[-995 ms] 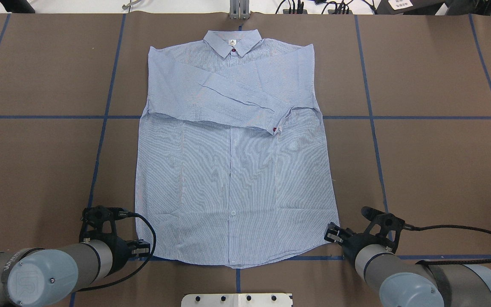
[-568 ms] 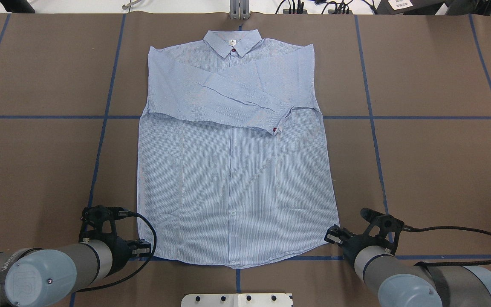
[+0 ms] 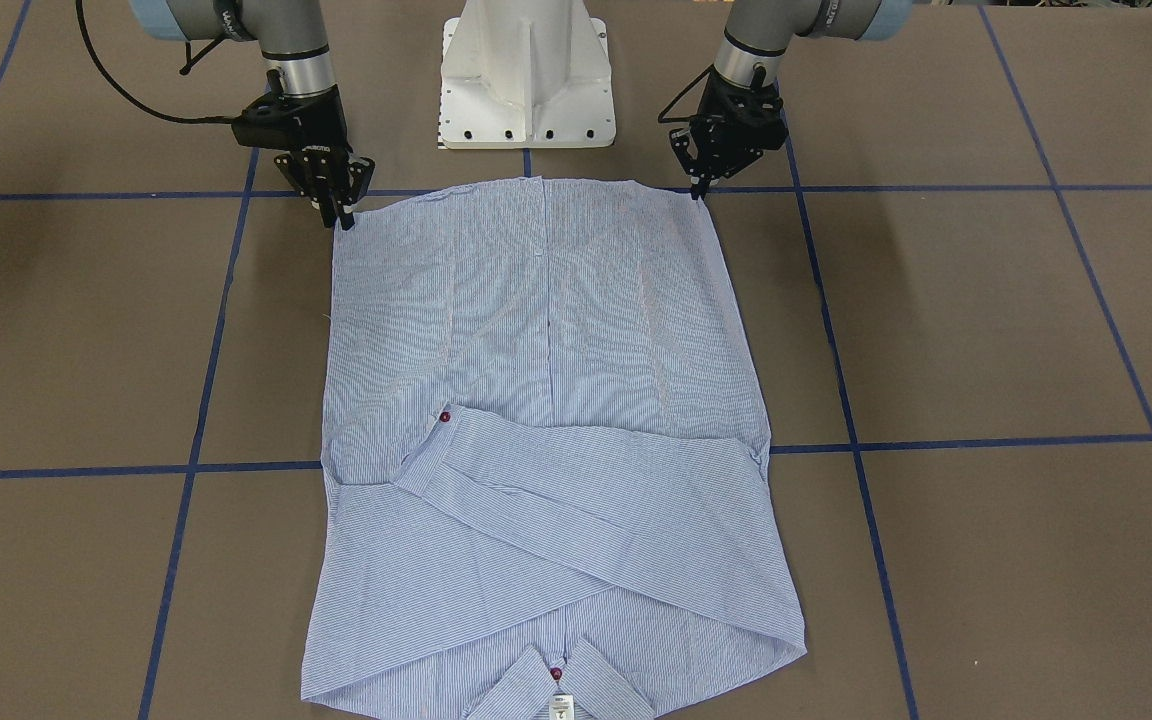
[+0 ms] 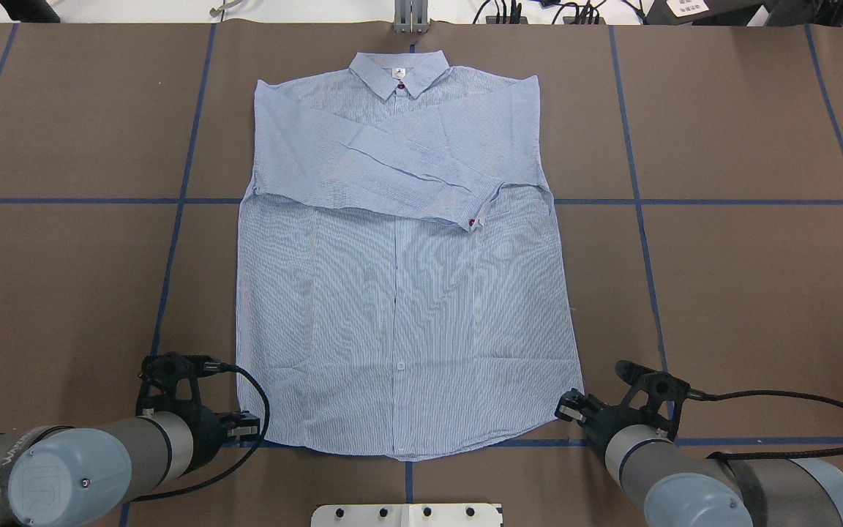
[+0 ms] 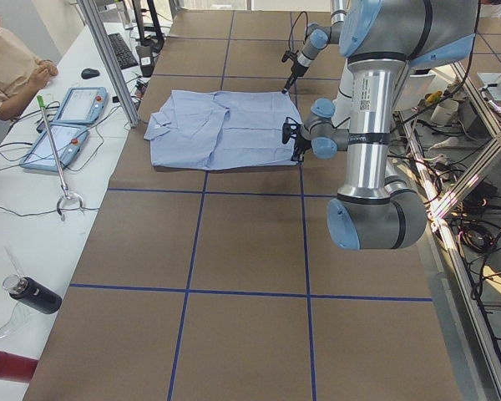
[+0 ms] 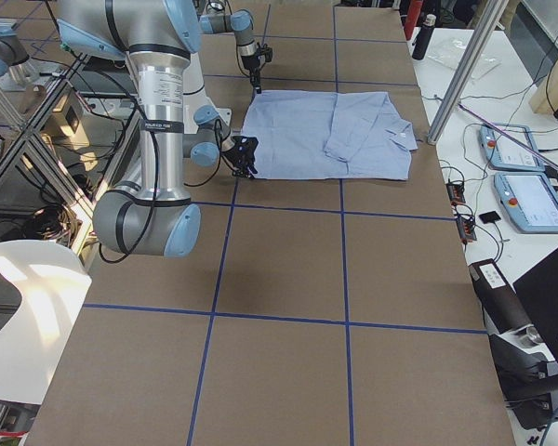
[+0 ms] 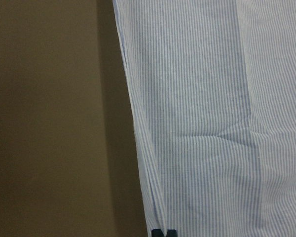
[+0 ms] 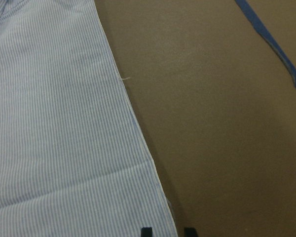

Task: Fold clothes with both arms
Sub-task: 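Lower the right gripper to the hem corner nearest it and grasp, then lift the hem with both grippers and fold it toward the collar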

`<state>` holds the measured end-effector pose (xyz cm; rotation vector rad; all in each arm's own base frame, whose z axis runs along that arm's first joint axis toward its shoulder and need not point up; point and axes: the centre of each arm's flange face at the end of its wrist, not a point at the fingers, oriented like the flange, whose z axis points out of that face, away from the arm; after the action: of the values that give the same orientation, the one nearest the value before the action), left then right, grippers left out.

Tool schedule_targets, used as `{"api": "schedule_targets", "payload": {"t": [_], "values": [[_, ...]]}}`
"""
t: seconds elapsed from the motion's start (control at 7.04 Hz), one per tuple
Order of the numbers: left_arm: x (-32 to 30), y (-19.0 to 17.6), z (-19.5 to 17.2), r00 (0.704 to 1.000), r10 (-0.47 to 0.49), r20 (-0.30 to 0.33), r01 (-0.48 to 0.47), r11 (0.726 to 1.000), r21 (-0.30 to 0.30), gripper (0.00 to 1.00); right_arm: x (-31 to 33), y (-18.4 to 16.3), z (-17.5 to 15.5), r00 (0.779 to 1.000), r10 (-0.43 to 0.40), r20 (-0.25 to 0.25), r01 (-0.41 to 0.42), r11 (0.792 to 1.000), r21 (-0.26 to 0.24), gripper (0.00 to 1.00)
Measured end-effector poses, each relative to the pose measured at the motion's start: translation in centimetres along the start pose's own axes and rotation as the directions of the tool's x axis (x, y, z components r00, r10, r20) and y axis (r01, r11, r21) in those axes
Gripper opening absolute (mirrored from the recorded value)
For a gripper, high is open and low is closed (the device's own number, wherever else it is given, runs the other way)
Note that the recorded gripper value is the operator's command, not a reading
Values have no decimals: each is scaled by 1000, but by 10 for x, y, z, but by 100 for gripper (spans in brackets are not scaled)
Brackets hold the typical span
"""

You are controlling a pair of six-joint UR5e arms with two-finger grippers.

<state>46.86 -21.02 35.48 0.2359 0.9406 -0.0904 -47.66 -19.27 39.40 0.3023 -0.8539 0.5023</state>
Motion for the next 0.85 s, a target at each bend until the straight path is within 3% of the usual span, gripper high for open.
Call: {"api": "schedule_targets", "payload": {"t": [0.43,0.57,0.71,0.85], "values": [[1,0,0,1000,0,-1,0,1000,0,0,1,6,-1,1000,-7,0,7,1000,-9,31],[1,-1,0,1000,0,-1,0,1000,1,0,1,8,-1,1000,-9,1,9,1000,-12,8],[1,-1,-1,1000,-1,-2,1,1000,1,0,1,9,-2,1000,-11,0,11,1000,-11,0],[1,-1,-1,1000,-1,-3,1,1000,1,0,2,10,-1,1000,-16,-5,16,1000,-6,0]]}}
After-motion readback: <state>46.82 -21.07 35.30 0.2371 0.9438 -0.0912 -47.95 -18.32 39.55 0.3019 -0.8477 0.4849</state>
